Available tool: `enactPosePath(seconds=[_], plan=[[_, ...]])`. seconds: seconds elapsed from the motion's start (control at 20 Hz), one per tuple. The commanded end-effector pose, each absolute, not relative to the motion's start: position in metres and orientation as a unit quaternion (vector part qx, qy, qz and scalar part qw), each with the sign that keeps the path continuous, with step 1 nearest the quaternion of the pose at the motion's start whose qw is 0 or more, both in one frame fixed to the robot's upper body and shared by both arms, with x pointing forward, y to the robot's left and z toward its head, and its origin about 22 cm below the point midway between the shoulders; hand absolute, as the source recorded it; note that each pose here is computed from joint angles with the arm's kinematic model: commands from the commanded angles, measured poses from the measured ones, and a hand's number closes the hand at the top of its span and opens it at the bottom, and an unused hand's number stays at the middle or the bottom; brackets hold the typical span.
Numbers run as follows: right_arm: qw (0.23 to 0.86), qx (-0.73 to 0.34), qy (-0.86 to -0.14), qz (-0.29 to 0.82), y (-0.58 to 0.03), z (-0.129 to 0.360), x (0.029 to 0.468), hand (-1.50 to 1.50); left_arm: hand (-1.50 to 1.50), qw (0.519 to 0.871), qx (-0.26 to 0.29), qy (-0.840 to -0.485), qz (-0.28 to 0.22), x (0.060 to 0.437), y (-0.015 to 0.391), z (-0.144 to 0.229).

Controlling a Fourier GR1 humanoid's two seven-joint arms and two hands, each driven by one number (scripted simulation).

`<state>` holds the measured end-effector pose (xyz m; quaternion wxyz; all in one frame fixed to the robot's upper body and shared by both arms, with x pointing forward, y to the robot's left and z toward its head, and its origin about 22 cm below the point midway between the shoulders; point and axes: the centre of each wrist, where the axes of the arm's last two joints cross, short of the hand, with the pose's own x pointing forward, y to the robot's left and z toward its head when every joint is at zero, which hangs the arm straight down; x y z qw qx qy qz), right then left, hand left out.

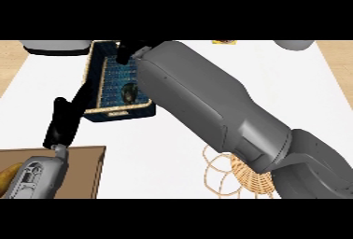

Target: Pick the eggplant from the placemat and place it in the basket

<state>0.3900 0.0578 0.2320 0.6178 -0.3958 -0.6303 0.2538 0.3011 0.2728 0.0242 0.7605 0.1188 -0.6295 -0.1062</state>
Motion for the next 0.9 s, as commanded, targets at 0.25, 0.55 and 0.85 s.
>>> enactPosePath(seconds=[0.25,0.55,0.85], plan=[[0.610,-0.415,-0.671,0.078,0.051,0.243,0.396,-1.50,0.00,0.770,0.119,-0.620,-0.095,0.297,0.264,0.019],[0.634,-0.410,-0.656,0.011,-0.009,0.245,0.414,-1.50,0.00,0.778,0.142,-0.607,-0.079,0.282,0.297,0.016],[0.652,-0.391,-0.650,0.006,-0.066,0.238,0.404,-1.50,0.00,0.776,0.159,-0.607,-0.064,0.279,0.306,0.026]])
